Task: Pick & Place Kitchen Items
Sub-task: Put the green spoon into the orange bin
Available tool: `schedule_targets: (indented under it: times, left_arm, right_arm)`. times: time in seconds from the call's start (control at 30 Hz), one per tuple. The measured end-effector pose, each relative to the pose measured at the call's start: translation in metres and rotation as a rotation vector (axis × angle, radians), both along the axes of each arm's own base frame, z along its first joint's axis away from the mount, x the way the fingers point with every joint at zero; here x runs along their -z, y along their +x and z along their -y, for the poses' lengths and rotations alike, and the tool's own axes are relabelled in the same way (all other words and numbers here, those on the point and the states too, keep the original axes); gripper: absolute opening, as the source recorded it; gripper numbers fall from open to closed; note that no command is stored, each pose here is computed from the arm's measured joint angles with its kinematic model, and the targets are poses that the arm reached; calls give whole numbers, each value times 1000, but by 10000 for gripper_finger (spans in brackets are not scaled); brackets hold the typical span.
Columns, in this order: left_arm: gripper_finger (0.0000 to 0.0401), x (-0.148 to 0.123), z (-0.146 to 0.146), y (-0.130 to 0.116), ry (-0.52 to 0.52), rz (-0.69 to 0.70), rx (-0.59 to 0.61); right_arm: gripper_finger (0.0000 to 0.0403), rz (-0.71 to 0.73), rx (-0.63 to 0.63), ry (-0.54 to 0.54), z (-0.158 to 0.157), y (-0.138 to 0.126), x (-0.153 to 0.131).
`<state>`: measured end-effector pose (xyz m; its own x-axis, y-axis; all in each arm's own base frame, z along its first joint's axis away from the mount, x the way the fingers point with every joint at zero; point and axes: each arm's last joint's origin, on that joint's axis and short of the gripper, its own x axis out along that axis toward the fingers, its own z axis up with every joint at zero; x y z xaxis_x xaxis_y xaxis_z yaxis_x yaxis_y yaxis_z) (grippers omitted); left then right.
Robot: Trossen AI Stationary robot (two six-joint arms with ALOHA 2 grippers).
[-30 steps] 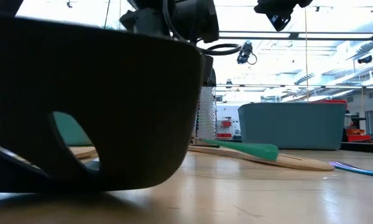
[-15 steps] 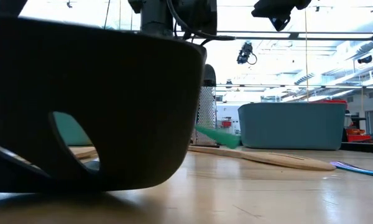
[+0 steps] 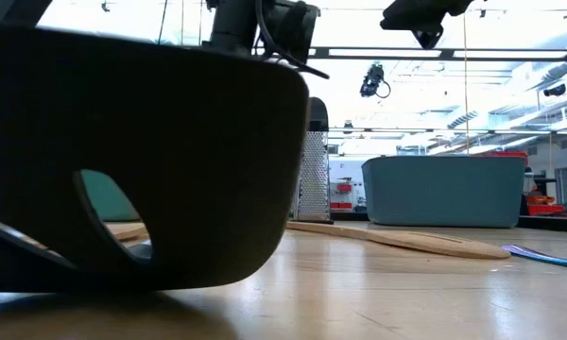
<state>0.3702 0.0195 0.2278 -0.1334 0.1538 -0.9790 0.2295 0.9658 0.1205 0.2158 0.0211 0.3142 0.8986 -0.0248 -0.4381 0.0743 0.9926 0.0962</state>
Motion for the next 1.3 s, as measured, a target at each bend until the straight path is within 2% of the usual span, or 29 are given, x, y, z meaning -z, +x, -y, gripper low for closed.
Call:
schedule_targets:
  times: [0.2, 0.4, 0.57, 0.8, 1.03, 1.13, 1.3]
  left_arm:
    - [19, -27, -34, -17, 26, 25, -10]
    - [19, -60, -67, -47, 129, 10, 20]
    - [19, -76, -97, -69, 145, 9, -4]
    - [19, -80, -144, -92, 208, 3, -141]
    - [19, -81, -184, -107, 231, 62, -199]
    - [19, -81, -192, -111, 234, 82, -199]
    - [19, -81, -196, -111, 210, 87, -107]
  right_arm:
    - [87, 21, 49, 46, 1, 1, -2]
    - [87, 78, 123, 80, 2, 3, -6]
    - [87, 152, 175, 95, 3, 5, -12]
    - [87, 241, 236, 102, 5, 7, -20]
    - [87, 259, 247, 112, 5, 7, -21]
    - [87, 260, 247, 112, 5, 7, -22]
    - [87, 263, 262, 106, 5, 7, -22]
